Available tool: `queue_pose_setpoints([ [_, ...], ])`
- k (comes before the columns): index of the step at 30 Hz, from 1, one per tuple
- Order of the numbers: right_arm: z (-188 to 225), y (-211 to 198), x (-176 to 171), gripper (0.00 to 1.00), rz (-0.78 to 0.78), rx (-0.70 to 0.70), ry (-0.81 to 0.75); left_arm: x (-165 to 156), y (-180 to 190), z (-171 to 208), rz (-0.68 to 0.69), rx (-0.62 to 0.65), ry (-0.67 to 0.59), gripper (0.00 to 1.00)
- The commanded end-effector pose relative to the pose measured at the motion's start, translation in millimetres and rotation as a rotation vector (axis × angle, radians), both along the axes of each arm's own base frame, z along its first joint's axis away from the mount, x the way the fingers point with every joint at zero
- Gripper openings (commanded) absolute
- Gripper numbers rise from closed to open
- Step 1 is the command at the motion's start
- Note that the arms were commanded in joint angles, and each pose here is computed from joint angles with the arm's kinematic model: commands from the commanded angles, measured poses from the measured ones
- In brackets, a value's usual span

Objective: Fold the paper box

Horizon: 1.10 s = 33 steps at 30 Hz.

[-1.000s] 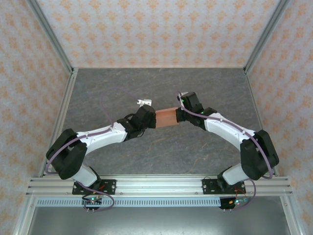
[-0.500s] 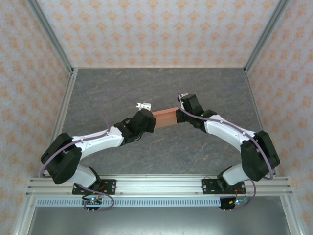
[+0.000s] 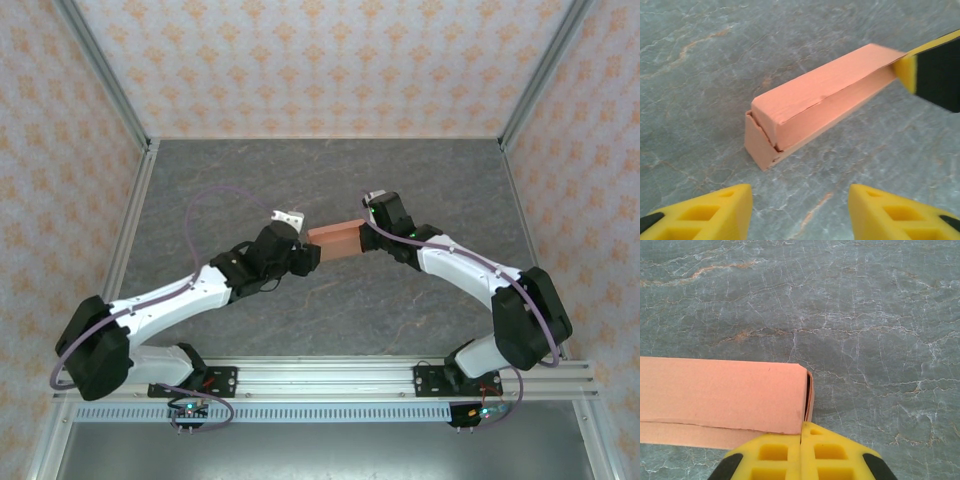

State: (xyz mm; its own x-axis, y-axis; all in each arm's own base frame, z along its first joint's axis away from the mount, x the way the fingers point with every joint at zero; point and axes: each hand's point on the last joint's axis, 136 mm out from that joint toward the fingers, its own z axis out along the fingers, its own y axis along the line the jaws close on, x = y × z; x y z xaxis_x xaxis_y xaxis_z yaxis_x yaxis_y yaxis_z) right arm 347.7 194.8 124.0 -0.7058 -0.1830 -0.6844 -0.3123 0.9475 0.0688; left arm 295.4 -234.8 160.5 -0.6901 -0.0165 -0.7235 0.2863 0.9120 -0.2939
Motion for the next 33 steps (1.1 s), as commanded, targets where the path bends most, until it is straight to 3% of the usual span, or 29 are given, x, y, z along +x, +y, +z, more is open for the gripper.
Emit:
queue_pose_setpoints([
  [1,-4.1,-7.9,-7.6,0.01,-0.023,-0.029,0.021,7.7,7.9,10.9,0.051,-0.104,0.049,0.58],
  [6,-3.4,-6.0,-7.2,0.02,-0.019,-0.023,0.021,37.8,18.6,13.6,0.156,-0.260,0.105,0.61],
  [15,-1.2,-6.0,-6.4,0.03,-0.018,-0.026,0.015,71.3,5.0,0.8,0.185,-0.318,0.169,0.62],
  [33,0.4,-5.1,-5.9,0.08,-0.024,-0.013,0.014,61.9,3.7,-56.4,0.216,-0.323,0.276,0.54],
])
